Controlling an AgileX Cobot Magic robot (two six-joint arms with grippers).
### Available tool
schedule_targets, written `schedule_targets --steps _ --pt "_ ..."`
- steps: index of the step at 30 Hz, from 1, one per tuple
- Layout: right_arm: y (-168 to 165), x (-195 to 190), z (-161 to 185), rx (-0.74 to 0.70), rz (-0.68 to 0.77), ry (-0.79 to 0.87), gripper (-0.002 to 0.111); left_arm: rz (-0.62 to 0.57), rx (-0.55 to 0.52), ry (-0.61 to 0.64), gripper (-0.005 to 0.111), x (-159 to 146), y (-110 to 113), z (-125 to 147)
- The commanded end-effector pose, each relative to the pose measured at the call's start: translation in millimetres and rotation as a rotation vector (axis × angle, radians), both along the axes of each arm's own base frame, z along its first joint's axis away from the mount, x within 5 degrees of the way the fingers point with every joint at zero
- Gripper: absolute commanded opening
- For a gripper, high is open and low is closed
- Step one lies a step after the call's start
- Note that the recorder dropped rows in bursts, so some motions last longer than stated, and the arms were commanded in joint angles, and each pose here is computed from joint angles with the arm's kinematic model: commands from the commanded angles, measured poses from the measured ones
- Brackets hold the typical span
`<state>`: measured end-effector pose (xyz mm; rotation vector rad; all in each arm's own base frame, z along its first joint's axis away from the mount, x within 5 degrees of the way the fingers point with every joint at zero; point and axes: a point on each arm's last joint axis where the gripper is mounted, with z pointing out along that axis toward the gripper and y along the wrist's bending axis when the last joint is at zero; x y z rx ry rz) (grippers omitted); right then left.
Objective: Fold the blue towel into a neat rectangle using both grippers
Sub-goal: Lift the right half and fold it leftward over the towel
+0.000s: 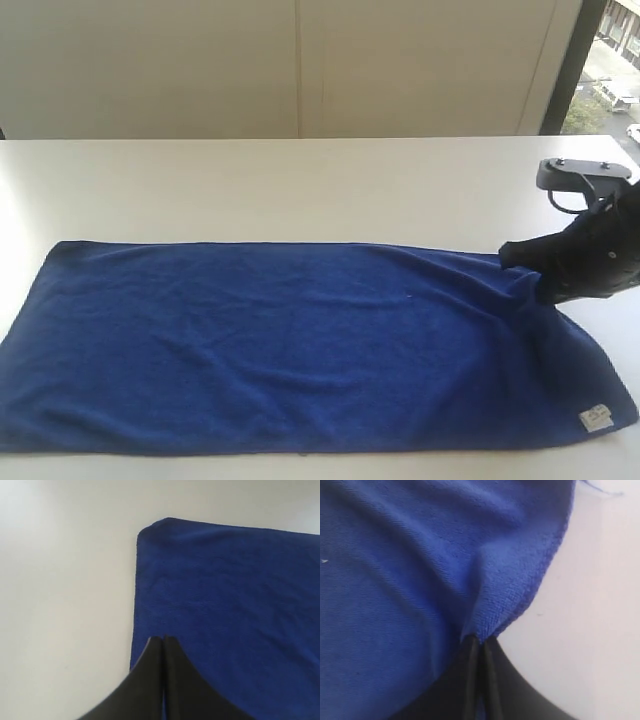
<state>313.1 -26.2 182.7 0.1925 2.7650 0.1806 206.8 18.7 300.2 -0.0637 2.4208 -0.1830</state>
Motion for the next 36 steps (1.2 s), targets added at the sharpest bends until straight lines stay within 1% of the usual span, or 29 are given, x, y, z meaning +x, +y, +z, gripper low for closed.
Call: schedule_targets --steps 1,11,22,29,34,36 --pt "20.3 3.5 18.4 0.018 0.047 -0.052 0.0 -0.03 -0.008 0.015 0.0 -14.4 -4.8 6.4" --pt "84.2 15.6 52.1 0.057 0.224 -0.147 0.0 -0.032 0.01 0.005 0.0 -16.9 -4.3 8.4" --pt "155.7 23.0 91.0 0.154 0.353 -0.256 0.0 -0.032 0.01 0.005 0.0 -16.9 -4.3 8.4" --pt "205.8 26.4 91.6 0.204 0.437 -0.265 0.0 -0.032 0.01 0.005 0.0 -16.9 -4.3 8.4" --pt "260.3 41.8 88.3 0.242 0.508 -0.293 0.0 -0.032 0.01 0.005 0.0 -16.9 -4.3 8.4" --pt "275.7 48.5 85.2 0.25 0.528 -0.3 0.0 -0.032 0.01 0.005 0.0 -16.9 -4.3 8.4"
